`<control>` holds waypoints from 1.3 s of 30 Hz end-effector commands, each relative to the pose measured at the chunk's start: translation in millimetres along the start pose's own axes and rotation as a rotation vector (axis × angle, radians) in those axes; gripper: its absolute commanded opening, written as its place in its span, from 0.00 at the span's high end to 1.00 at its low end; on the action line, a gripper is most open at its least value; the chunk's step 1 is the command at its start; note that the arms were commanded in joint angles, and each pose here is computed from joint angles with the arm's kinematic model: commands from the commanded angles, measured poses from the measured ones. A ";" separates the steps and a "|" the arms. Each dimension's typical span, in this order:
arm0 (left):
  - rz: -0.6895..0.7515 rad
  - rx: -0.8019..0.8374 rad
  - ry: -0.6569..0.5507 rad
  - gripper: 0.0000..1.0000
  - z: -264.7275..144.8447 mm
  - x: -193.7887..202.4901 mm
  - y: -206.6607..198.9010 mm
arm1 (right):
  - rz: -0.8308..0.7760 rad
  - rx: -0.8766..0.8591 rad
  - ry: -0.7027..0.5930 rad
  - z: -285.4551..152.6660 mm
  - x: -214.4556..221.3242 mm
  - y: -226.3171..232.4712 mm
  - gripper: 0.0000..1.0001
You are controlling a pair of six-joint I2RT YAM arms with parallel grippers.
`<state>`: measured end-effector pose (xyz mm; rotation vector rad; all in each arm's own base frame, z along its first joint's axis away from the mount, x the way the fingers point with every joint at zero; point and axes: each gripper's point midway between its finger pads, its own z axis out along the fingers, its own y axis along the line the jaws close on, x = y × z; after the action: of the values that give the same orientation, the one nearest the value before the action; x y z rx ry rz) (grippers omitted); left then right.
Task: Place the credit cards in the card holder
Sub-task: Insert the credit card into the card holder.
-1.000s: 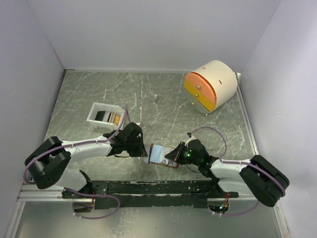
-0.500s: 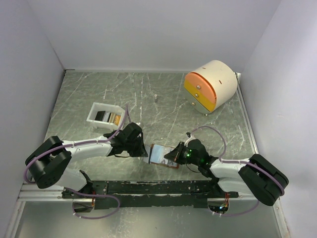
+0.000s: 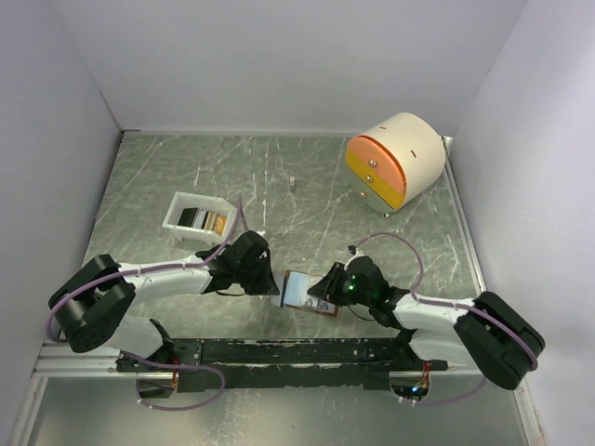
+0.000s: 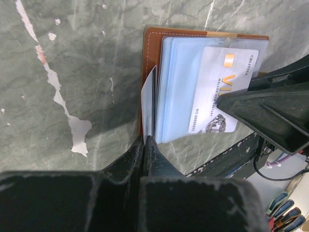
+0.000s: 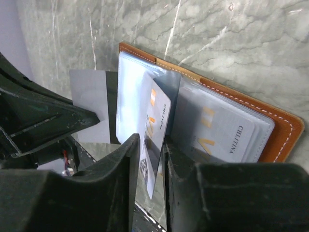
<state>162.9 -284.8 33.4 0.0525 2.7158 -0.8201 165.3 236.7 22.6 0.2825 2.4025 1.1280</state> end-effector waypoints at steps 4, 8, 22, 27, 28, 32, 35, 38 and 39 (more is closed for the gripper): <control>0.011 -0.074 0.114 0.93 6.4 34.9 21.7 | -0.071 0.264 -0.009 -21.4 -11.5 -28.3 0.65; 0.010 -0.063 0.118 0.93 8.5 37.0 17.8 | -0.097 0.313 -0.002 -28.7 -15.2 -29.4 0.64; -0.003 -0.053 0.120 0.93 8.8 48.3 13.9 | -0.054 0.332 0.023 -33.1 -9.9 -22.9 0.61; -0.002 -0.055 0.122 0.93 10.3 50.4 14.6 | -0.028 0.301 0.017 -26.9 -6.4 -17.5 0.61; -0.003 -0.055 0.123 0.93 10.6 50.8 14.6 | -0.023 0.289 0.015 -25.7 -6.2 -15.2 0.61; 0.000 -0.055 0.122 0.93 10.9 51.5 14.4 | 0.000 0.246 0.006 -20.8 -5.9 -7.4 0.61; -0.001 -0.055 0.120 0.93 11.3 51.3 14.3 | 0.001 0.225 0.014 -16.9 -4.7 -4.1 0.61; 0.001 -0.053 0.121 0.93 11.9 51.4 13.6 | -0.006 0.208 0.011 -13.3 -5.1 -2.9 0.61; 0.001 -0.052 0.122 0.93 12.5 51.8 13.3 | -0.011 0.203 0.011 -12.5 -5.0 -2.7 0.61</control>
<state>142.9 -306.6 33.0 0.0658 2.7174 -0.9089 161.9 218.0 28.5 0.3410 2.5537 0.8343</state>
